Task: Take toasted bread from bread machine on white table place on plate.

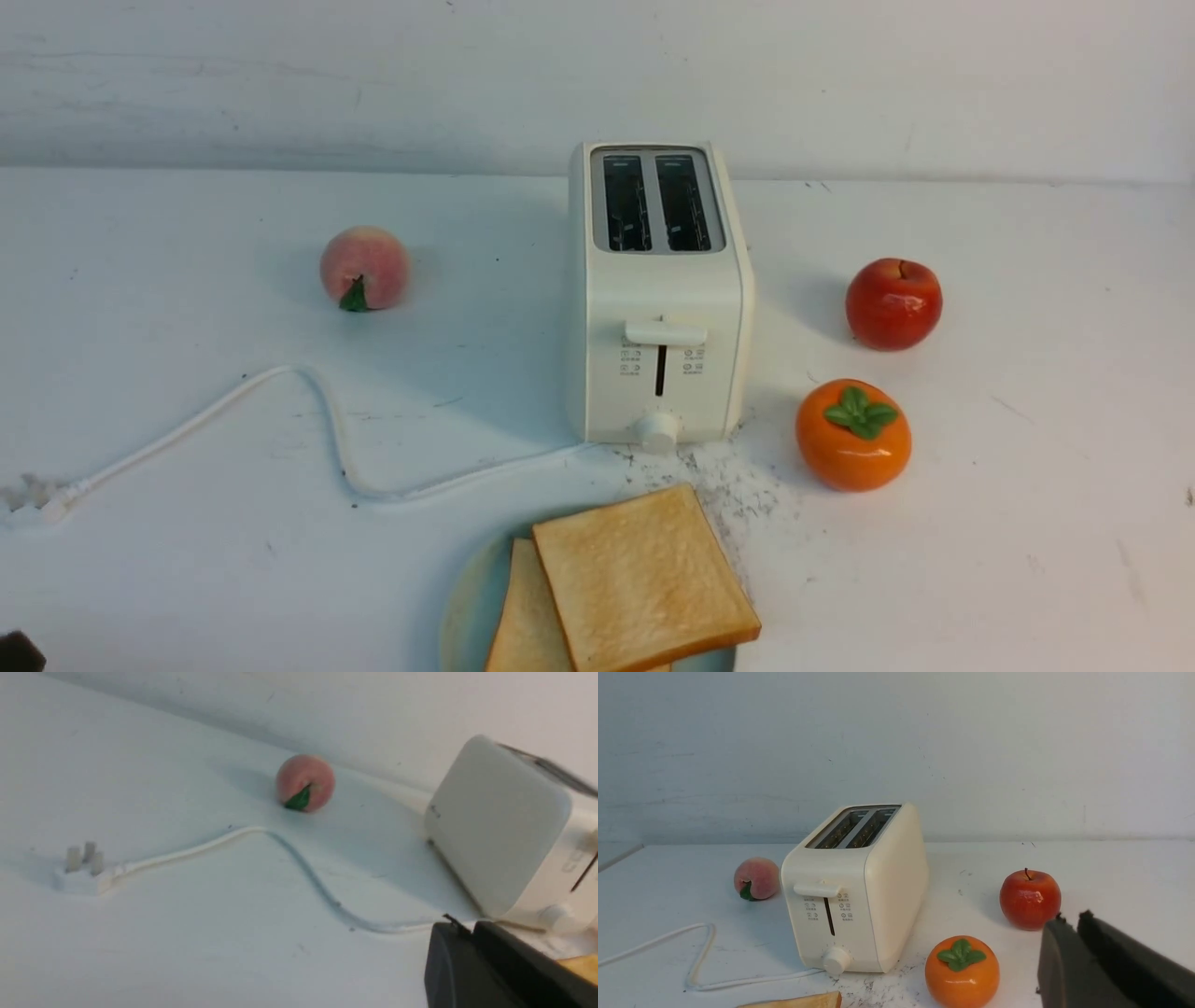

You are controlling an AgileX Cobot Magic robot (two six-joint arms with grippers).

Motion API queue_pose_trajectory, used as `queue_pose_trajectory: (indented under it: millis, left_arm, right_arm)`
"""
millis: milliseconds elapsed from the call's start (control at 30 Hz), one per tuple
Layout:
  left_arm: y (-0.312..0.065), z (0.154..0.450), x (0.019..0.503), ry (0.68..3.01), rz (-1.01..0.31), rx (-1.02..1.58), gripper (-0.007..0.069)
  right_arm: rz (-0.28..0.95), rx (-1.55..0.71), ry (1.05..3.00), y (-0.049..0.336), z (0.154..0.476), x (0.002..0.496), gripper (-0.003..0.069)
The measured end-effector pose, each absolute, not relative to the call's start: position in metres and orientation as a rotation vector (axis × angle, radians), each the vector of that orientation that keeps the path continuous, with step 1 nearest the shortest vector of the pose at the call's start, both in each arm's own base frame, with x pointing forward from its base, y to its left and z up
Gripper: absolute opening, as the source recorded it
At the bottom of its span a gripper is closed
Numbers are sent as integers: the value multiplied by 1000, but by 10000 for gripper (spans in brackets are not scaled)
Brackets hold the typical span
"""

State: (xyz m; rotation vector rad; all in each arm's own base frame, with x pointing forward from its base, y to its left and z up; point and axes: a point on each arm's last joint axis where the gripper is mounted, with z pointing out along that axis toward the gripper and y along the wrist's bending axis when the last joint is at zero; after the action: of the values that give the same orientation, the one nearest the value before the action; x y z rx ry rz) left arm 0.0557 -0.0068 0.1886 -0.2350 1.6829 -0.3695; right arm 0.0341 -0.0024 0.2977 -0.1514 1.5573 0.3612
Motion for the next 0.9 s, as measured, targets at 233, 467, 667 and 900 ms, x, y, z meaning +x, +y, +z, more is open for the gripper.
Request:
queue_pose_trajectory:
  millis: [233,467,667,900]
  left_arm:
    - [-7,169,52,1890,-304,-208,56]
    - [-7,169,52,1891,-302,-206,57]
    - [-7,169,52,1891,-300,-205,65]
    - [-7,169,52,1891,-300,-205,67]
  right_arm:
    - [360,-151,1560,-2,297,34,61]
    - [359,-151,1560,-2,297,34,64]
    - [359,-151,1560,-2,297,34,71]
    - [359,-151,1560,-2,297,34,78]
